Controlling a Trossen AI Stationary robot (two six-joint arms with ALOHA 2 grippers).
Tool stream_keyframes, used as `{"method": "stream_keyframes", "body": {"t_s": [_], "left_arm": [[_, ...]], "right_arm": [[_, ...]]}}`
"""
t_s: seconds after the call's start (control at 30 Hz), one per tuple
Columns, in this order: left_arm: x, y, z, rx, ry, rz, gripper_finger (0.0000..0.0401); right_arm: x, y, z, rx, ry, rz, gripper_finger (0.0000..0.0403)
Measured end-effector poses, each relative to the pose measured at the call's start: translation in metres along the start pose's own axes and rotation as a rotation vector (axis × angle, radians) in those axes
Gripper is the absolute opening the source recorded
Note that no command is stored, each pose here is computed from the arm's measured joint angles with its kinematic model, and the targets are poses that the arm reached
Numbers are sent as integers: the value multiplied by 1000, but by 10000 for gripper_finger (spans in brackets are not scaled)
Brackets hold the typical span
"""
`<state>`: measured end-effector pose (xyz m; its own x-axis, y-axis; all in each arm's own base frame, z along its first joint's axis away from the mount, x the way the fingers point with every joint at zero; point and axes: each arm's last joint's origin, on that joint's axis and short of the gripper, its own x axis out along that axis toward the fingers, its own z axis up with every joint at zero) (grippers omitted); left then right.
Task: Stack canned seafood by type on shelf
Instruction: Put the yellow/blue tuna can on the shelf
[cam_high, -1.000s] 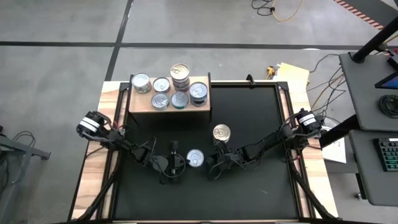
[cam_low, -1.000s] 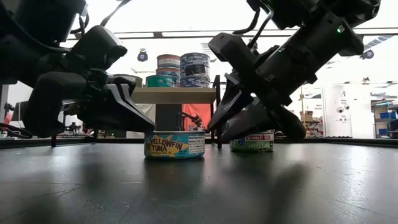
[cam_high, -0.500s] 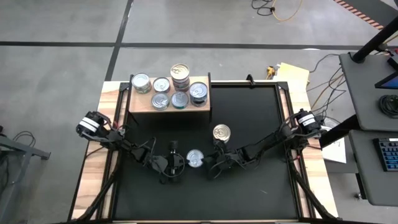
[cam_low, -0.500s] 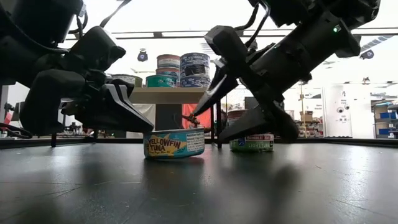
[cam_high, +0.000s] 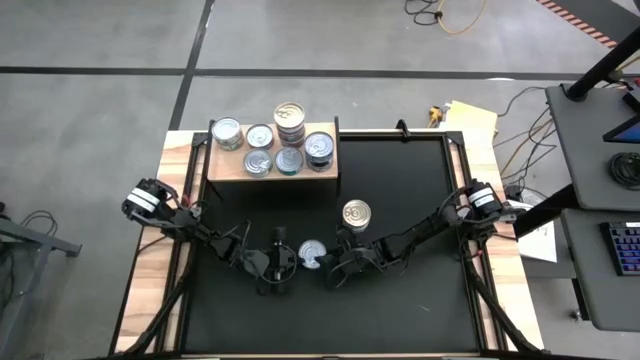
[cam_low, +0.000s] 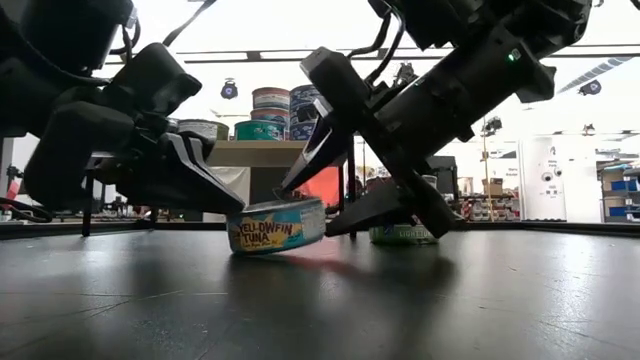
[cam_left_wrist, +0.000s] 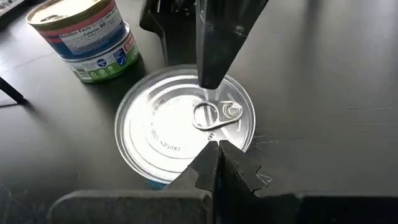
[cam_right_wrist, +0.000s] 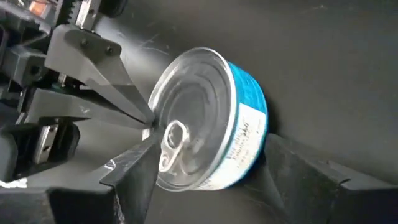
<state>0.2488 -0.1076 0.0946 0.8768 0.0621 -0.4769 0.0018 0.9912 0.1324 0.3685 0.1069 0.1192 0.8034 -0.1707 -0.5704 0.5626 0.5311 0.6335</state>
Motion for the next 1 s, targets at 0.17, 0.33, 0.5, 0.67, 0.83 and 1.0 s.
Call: {"method": "stream_keyframes", "body": {"t_s": [0.17,0.33,0.5,0.67,0.83,1.0], "left_arm": [[-1,-1,-5,5,31,-21,0],[-1,0,-6,5,30,-13,0],[-1,0,-5,13,22,-11,0],[-1,0,-4,14,19,-8,0],[-1,0,-4,12,14,-6,0],[-1,0,-4,7,13,-5,0]], "right_arm": [[0,6,2,-23,-4,21,272],[0,7,3,-81,-18,36,263],[0,6,5,-415,-115,-28,254],[0,13,12,-794,-201,-29,253],[6,26,29,-990,-180,16,262],[15,28,44,-988,-126,43,267]]}}
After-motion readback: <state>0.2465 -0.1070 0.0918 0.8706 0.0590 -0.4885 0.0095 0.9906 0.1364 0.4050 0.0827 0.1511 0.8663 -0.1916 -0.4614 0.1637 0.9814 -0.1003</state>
